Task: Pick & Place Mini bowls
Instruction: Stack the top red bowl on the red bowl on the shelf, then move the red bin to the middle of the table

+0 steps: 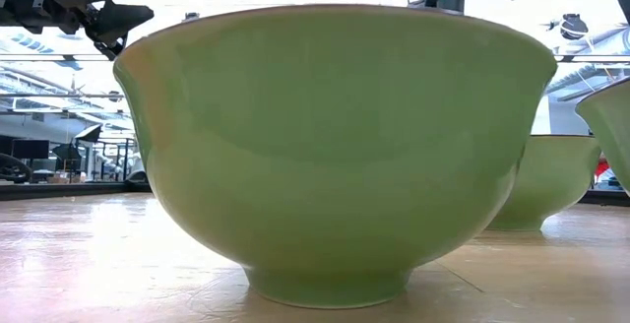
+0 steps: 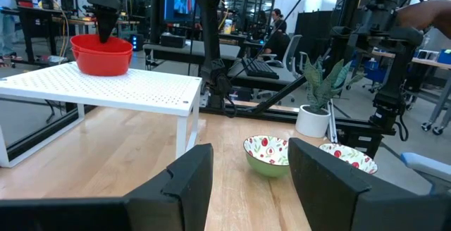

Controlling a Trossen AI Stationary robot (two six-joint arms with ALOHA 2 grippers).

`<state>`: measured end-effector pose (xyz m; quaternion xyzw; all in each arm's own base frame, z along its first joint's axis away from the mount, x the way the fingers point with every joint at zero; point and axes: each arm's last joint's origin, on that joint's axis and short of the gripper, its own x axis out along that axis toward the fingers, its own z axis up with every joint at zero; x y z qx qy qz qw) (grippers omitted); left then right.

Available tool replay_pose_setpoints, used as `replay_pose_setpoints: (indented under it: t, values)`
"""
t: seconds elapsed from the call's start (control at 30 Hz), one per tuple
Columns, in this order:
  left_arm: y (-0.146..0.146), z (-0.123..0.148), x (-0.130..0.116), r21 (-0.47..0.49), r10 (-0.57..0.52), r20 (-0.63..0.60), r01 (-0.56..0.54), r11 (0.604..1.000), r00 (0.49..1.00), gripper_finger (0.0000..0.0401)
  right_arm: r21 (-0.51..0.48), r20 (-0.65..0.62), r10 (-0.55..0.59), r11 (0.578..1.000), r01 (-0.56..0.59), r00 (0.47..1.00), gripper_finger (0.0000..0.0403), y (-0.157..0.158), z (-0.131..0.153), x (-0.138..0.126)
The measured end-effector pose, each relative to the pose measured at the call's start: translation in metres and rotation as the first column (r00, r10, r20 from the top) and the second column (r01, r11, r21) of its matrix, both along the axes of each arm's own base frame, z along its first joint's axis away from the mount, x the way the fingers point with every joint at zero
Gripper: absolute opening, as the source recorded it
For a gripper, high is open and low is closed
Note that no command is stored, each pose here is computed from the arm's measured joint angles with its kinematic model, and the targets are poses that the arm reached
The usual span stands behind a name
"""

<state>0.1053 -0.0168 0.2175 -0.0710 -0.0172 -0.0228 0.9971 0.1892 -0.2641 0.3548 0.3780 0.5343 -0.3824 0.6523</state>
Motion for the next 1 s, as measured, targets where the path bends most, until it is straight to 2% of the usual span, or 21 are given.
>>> replay_pose_setpoints:
  t: [0.13,0.27,0.47,0.67,0.83,1.0]
  values:
    - [0.000,0.000,0.000,0.000,0.000,0.000,0.000,1.000,1.000,0.0187,-0.007,0.005,-0.001,1.000,0.001,1.000,0.0090,0.000,0.001,0.000]
    - [0.000,0.000,0.000,0.000,0.000,0.000,0.000,1.000,1.000,0.0187,-0.062,0.043,0.001,0.998,0.002,0.999,0.0106,0.003,0.011,-0.002]
    - [0.000,0.000,0.000,0.000,0.000,0.000,0.000,1.000,1.000,0.0186,-0.214,0.150,0.016,0.977,0.016,0.989,0.0112,0.015,0.039,-0.011]
    - [0.000,0.000,0.000,0.000,0.000,0.000,0.000,1.000,1.000,0.0186,-0.377,0.232,0.099,0.926,-0.005,0.968,0.0111,0.042,0.068,-0.026]
    - [0.000,0.000,0.000,0.000,0.000,0.000,0.000,1.000,1.000,0.0186,-0.552,0.309,0.222,0.834,-0.015,0.925,0.0105,0.069,0.058,-0.034]
    - [0.000,0.000,0.000,0.000,0.000,0.000,0.000,1.000,1.000,0.0187,-0.719,0.374,0.354,0.695,0.026,0.857,0.0069,0.100,0.023,-0.045]
